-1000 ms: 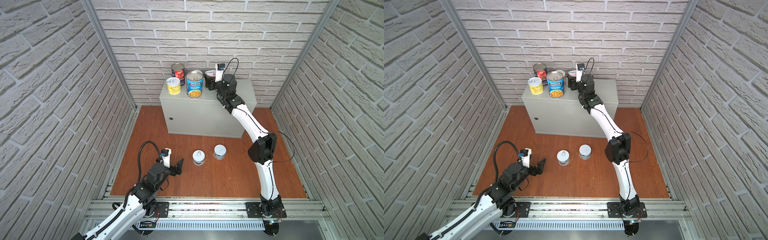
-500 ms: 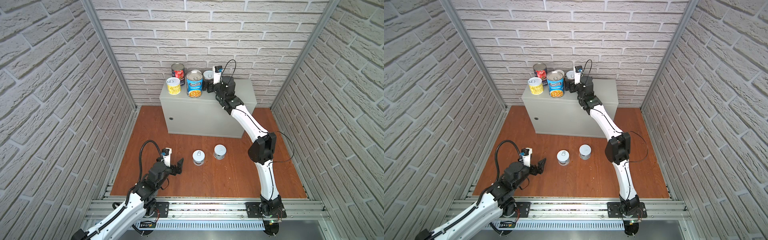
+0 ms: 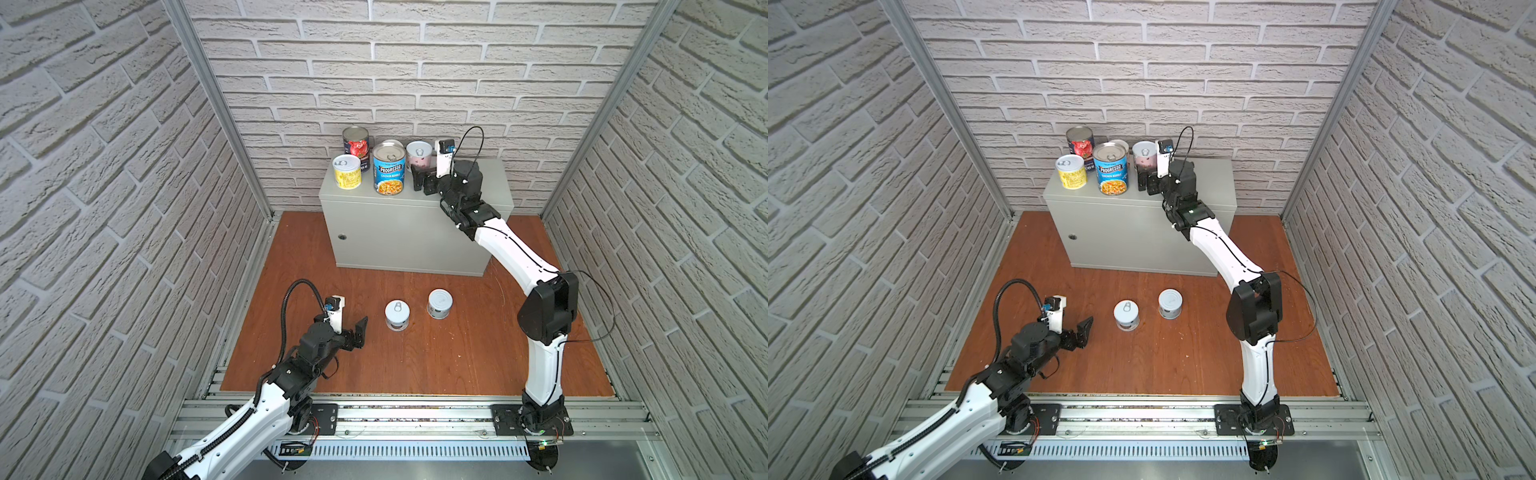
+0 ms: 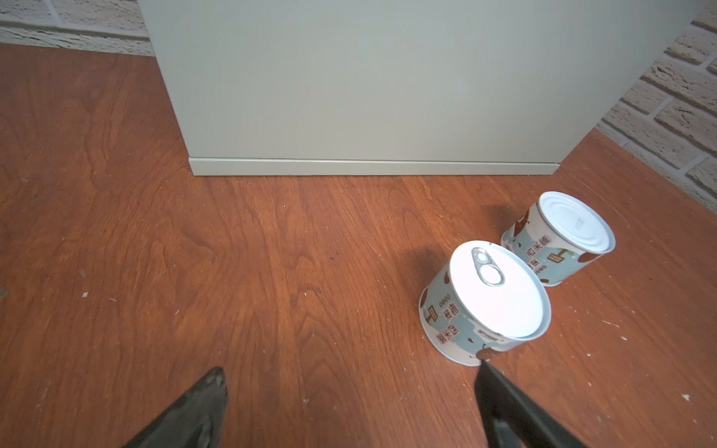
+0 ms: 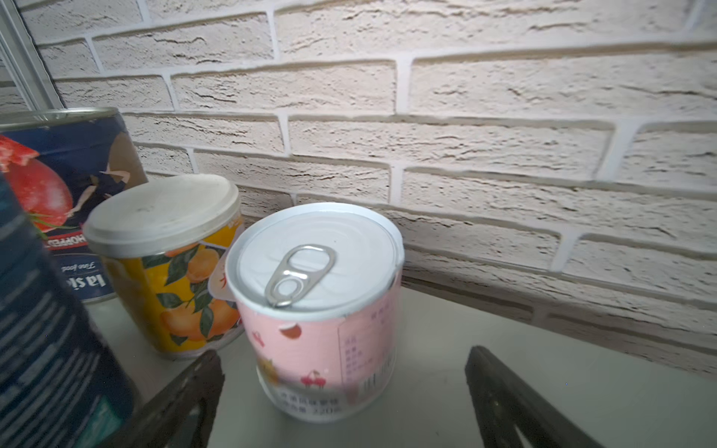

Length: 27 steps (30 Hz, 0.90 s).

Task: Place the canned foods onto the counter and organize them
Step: 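Lower the pink can onto the cabinet top beside the yellow can, open right gripper, then retract the right gripper while the left gripper lowers over a white can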

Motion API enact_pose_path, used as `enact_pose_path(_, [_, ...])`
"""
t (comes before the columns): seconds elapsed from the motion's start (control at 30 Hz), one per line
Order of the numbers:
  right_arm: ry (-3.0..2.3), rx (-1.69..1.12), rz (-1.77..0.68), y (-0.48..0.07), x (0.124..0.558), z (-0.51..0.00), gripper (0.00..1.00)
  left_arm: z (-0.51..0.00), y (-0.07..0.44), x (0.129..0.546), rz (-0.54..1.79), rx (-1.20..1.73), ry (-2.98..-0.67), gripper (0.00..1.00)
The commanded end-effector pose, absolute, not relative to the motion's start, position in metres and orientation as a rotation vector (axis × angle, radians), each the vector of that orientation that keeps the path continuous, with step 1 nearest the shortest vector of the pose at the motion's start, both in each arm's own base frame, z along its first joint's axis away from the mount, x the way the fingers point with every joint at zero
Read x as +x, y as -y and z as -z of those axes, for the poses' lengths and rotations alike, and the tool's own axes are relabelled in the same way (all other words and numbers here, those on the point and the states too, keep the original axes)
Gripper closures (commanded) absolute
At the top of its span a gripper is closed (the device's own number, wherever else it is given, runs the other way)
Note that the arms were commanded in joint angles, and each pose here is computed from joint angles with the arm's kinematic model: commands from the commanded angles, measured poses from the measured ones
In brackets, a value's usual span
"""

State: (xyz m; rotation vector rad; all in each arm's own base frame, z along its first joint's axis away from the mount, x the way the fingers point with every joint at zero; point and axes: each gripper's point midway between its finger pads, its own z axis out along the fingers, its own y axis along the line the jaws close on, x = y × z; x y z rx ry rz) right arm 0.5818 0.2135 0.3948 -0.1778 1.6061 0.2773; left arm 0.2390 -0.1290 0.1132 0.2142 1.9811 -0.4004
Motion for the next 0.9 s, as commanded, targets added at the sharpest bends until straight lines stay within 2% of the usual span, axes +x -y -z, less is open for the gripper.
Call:
enact_pose_path(0.0, [-1.557,-0.135,-0.285,-0.199,0.560,-0.423,0.01,-0.126,0.132,0.243,0.424,0.211,-1.929,0.02])
enact_pose_path(0.3, [-1.544,-0.098,-0.251,-0.168,0.504,-0.462,0.01,-0.127,0.133,0.244,0.417,0.230,-1.933,0.02])
enact_pose_path(0.47, [-1.538,-0.056,-0.222,-0.143,0.463,-0.462,0.01,-0.129,0.134,0.243,0.411,0.250,-1.938,0.02])
enact_pose_path(0.63, [-1.582,-0.033,-0.227,-0.124,0.422,-0.447,0.01,-0.129,0.133,0.242,0.416,0.233,-1.944,0.02])
enact_pose_path(0.87, [-1.680,0.030,-0.267,-0.098,0.357,-0.399,0.02,-0.140,0.142,0.244,0.453,0.222,-1.998,0.02])
